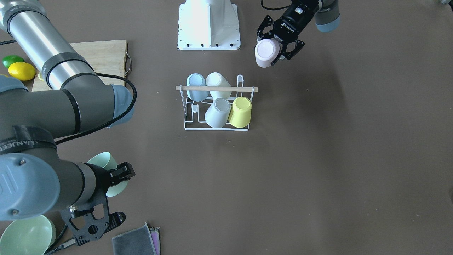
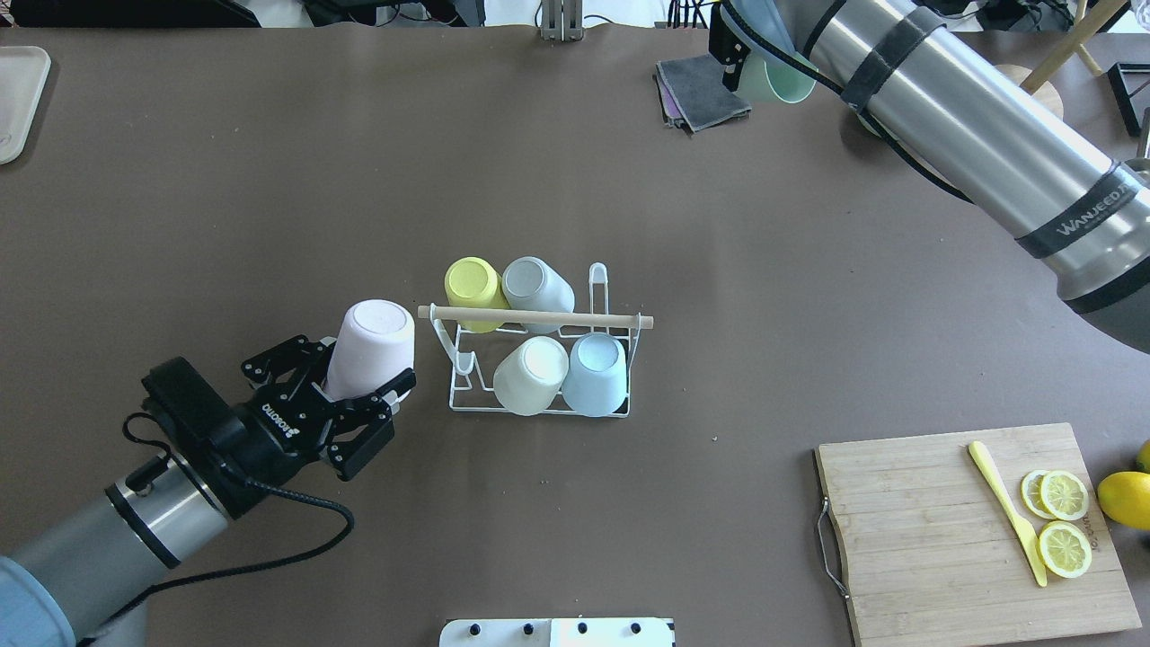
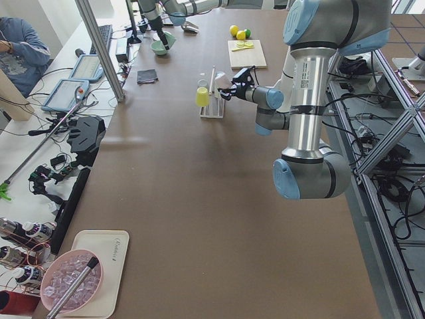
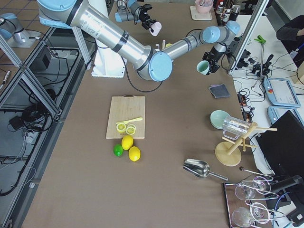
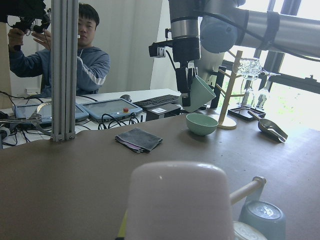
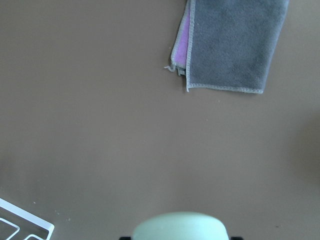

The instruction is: Place cup on cup holder

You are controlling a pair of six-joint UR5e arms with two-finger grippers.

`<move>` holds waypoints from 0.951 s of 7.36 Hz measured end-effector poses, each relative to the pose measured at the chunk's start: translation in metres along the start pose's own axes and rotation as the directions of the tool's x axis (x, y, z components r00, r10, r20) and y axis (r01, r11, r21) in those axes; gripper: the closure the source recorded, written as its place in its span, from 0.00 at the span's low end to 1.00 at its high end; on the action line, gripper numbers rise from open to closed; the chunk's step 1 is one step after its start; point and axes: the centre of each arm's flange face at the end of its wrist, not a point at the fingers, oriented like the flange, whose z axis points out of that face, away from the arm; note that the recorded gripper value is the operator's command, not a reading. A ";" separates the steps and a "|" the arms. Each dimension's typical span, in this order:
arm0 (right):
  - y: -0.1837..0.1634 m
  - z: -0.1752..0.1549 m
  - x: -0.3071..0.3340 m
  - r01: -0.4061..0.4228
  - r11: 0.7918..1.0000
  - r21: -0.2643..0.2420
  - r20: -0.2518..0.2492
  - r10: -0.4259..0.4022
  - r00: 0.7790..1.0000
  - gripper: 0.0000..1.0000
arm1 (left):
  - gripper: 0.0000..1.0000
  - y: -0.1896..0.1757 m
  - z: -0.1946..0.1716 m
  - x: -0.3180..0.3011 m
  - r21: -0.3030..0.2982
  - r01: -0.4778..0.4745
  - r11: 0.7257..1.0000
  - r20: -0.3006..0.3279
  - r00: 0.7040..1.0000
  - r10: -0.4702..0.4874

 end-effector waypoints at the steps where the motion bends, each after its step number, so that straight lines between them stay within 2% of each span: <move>1: 0.013 -0.009 -0.006 0.004 0.997 0.078 0.011 -0.005 1.000 1.00 | 0.72 0.006 0.001 0.019 0.030 -0.009 0.999 0.034 0.999 0.008; 3: 0.030 -0.017 -0.013 0.006 0.972 0.237 0.051 -0.019 0.998 1.00 | 0.73 0.008 -0.001 0.036 0.097 -0.033 0.995 0.095 0.995 0.024; 4: 0.035 -0.015 -0.013 0.017 0.945 0.328 0.082 -0.046 0.996 1.00 | 0.73 0.006 0.001 0.037 0.132 -0.045 0.990 0.113 0.993 0.030; 5: 0.042 -0.009 -0.014 0.030 0.910 0.414 0.112 -0.084 0.990 1.00 | 0.74 0.005 0.007 0.038 0.157 -0.046 0.987 0.126 0.992 0.027; 7: 0.060 0.002 -0.014 0.054 0.815 0.577 0.150 -0.171 0.974 1.00 | 0.74 0.005 0.024 0.037 0.183 -0.052 0.982 0.149 0.989 0.025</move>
